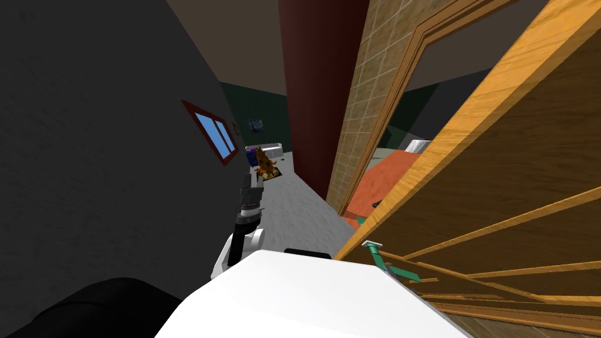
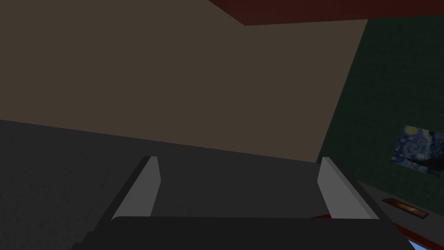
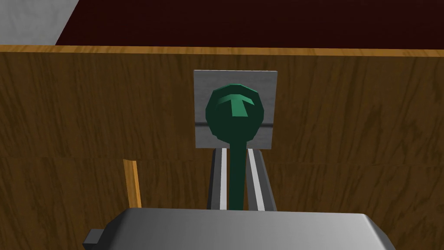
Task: Pull the door open
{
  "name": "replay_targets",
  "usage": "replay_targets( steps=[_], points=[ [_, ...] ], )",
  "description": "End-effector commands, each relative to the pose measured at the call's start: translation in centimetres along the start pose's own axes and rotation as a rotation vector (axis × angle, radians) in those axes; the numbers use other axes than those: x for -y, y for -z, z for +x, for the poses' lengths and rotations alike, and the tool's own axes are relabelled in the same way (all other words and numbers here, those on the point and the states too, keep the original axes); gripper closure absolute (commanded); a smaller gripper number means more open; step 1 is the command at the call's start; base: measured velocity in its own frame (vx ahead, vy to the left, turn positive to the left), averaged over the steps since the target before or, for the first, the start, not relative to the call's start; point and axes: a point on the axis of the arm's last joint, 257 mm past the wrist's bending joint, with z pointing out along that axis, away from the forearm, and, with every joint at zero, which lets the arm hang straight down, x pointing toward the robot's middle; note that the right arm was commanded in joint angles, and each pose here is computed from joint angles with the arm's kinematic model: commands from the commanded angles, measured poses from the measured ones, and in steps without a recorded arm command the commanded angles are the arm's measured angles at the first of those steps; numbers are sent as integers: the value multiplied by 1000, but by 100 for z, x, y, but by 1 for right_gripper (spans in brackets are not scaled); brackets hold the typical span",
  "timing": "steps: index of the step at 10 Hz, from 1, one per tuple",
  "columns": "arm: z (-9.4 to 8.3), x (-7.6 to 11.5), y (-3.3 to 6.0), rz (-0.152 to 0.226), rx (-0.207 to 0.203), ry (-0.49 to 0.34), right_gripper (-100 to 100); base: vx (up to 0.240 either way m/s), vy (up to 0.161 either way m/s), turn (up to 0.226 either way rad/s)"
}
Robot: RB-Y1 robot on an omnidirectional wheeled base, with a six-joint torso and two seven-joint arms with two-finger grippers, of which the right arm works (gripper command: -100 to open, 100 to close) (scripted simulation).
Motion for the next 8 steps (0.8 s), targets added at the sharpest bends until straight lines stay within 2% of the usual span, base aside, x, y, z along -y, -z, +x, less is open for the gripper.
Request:
replay_targets(
  steps=[1, 2, 3, 4, 6, 8],
  points=[
    [49, 32, 126, 6, 12, -6, 100, 25, -15, 228],
    [58, 40, 200, 8, 23, -6, 100, -9, -18, 234],
    [58, 40, 200, 8, 23, -6, 100, -23, -14, 77],
    [76, 48, 314, 11, 39, -7, 100, -49, -7, 224],
    [103, 52, 469, 13, 61, -7, 100, -92, -25, 241],
    [103, 52, 469, 13, 61, -7, 100, -53, -3, 16]
  ],
)
